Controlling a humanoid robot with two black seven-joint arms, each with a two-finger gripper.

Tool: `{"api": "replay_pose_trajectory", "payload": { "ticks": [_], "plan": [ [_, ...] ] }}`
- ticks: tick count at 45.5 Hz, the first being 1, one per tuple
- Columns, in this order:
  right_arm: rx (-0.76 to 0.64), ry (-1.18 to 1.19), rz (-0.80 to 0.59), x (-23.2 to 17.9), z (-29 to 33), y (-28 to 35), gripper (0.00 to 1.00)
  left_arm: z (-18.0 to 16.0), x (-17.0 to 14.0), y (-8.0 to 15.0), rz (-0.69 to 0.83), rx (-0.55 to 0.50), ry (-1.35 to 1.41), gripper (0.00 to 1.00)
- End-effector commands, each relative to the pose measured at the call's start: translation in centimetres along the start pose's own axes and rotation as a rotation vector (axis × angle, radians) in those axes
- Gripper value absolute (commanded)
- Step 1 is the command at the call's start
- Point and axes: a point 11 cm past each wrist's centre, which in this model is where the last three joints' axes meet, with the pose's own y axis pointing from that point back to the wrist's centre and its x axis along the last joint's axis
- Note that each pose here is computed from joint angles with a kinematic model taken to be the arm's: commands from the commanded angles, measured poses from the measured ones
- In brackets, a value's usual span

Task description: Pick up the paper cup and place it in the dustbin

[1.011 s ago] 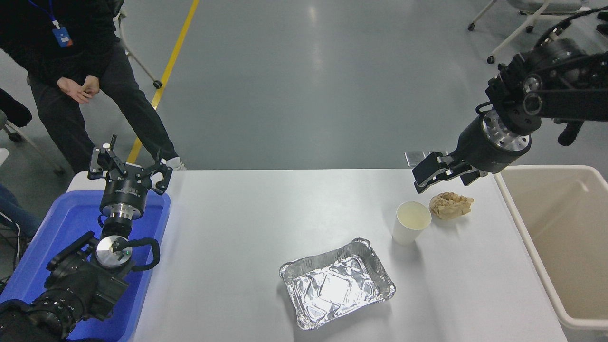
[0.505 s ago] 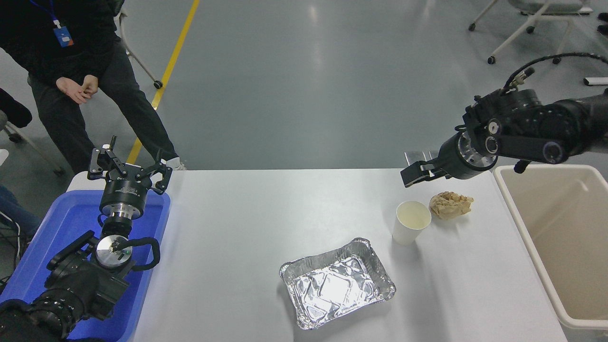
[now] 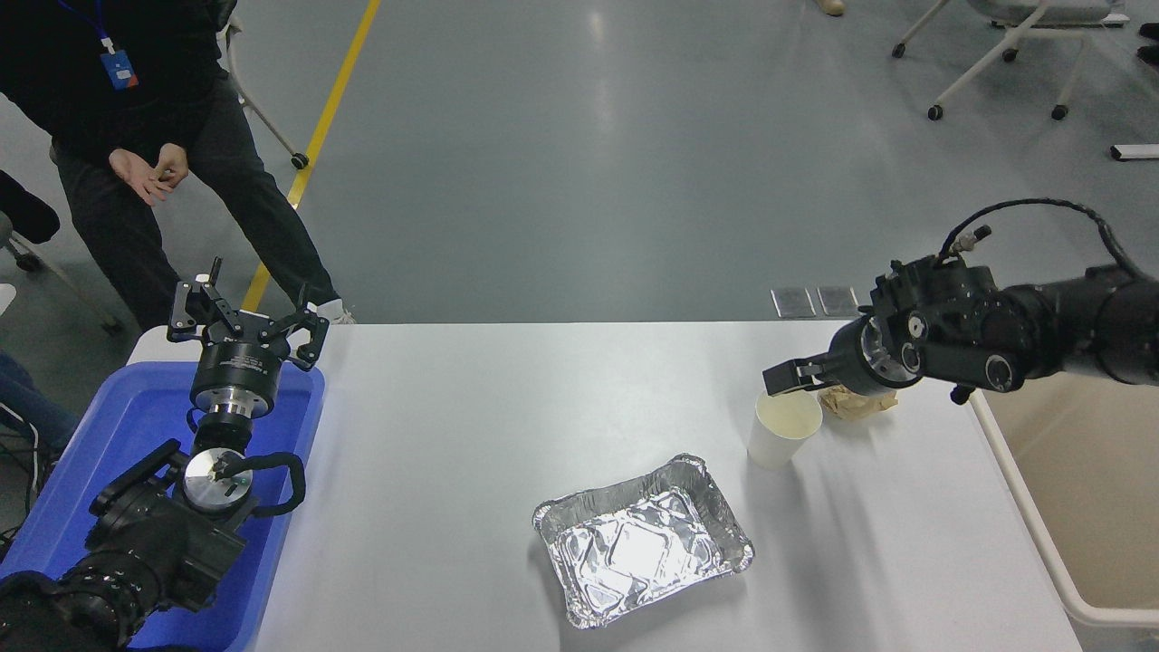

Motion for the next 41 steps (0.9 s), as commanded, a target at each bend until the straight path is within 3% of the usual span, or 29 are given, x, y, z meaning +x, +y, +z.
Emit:
{"api": "replay_pose_trajectory", "payload": {
  "ticks": [1,26,33,41],
  "plan": [
    [-0.018,0.004,0.004,-1.0,0.7,-0.9,1.0,0.0,0.0,0.0,0.0,0.0,0.0,0.99],
    [-0.018,-0.001,0.035,-2.0,0.8,-1.8,0.98,-0.1,0.0,0.0,0.0,0.001,0.001,0.99],
    [-0.015,-0.003,0.022,-2.6,0.8,-2.1,0.86,0.0,0.0,0.0,0.0,0.0,0.0,0.99],
    [-0.016,-0.001,0.028,-3.2,0.9,-2.5,0.83,0.0,0.0,0.0,0.0,0.0,0.0,0.99]
  ]
}}
